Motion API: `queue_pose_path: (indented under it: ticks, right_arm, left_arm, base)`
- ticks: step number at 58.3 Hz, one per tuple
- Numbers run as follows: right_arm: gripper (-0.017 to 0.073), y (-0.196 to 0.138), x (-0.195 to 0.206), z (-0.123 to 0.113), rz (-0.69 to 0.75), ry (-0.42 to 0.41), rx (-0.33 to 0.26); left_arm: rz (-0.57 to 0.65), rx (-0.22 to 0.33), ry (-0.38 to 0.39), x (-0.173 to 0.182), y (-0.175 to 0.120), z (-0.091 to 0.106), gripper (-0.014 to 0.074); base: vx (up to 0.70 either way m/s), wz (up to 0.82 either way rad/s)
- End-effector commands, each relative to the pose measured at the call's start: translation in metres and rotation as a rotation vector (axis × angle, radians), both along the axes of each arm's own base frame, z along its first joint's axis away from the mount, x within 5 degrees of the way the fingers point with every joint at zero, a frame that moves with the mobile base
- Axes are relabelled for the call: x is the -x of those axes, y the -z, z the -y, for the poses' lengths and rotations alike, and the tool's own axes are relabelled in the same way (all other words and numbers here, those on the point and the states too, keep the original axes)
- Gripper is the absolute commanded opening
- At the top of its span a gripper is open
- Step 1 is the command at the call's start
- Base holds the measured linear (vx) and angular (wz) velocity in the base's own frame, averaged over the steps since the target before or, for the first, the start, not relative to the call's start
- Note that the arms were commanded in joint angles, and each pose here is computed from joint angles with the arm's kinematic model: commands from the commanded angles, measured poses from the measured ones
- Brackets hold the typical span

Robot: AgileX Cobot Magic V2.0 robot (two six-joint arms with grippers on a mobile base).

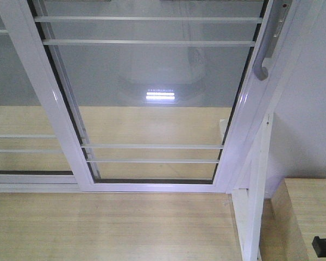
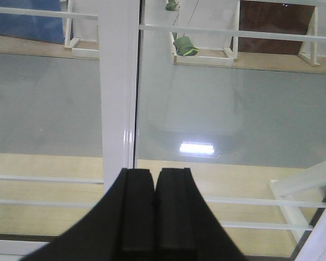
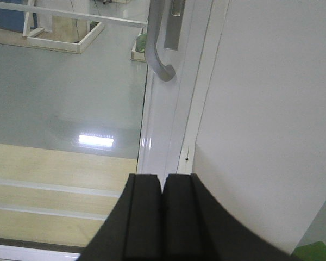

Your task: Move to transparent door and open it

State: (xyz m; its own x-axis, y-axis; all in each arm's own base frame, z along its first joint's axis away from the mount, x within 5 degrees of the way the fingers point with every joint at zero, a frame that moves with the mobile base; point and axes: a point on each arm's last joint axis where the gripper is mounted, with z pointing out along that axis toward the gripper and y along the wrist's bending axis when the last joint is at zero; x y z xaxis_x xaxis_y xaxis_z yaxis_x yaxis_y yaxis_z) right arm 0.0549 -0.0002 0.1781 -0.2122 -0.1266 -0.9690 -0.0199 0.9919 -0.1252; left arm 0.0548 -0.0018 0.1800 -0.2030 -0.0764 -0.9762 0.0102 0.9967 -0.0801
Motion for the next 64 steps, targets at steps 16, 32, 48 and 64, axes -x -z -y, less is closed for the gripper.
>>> queue_pose_path:
  ticks: [16,32,48,64]
  right_arm:
    - [-0.0008,-0.0037,-0.0008,0.0004,0.084,0.006,0.004]
    - [-0.0008,-0.0037,-0.0008,0.0004,0.085,0.006,0.004]
    - [-0.0008,-0.0029,-0.0015,0.0005,0.071,0.006,0.004]
    - [-0.0008,-0.0028,-0.0014,0.0004,0.07,0.005,0.003]
  left_arm:
    - [0.069,0.01,0.001,-0.0011,0.0,0.0001,-0.0006]
    - [0.068,0.01,0.001,-0.0011,0.0,0.0001,-0.0006]
    - [0.067,0.01,0.001,-0.0011,0.0001,0.0001,-0.0006]
    - [0.067,0.01,0.001,-0.0011,0.0001,0.0001,-0.0006]
  base:
    - [0.12,-0.1]
    - [0.09,-0.07]
    - [0.01,0.04]
    - [0.0,0.0]
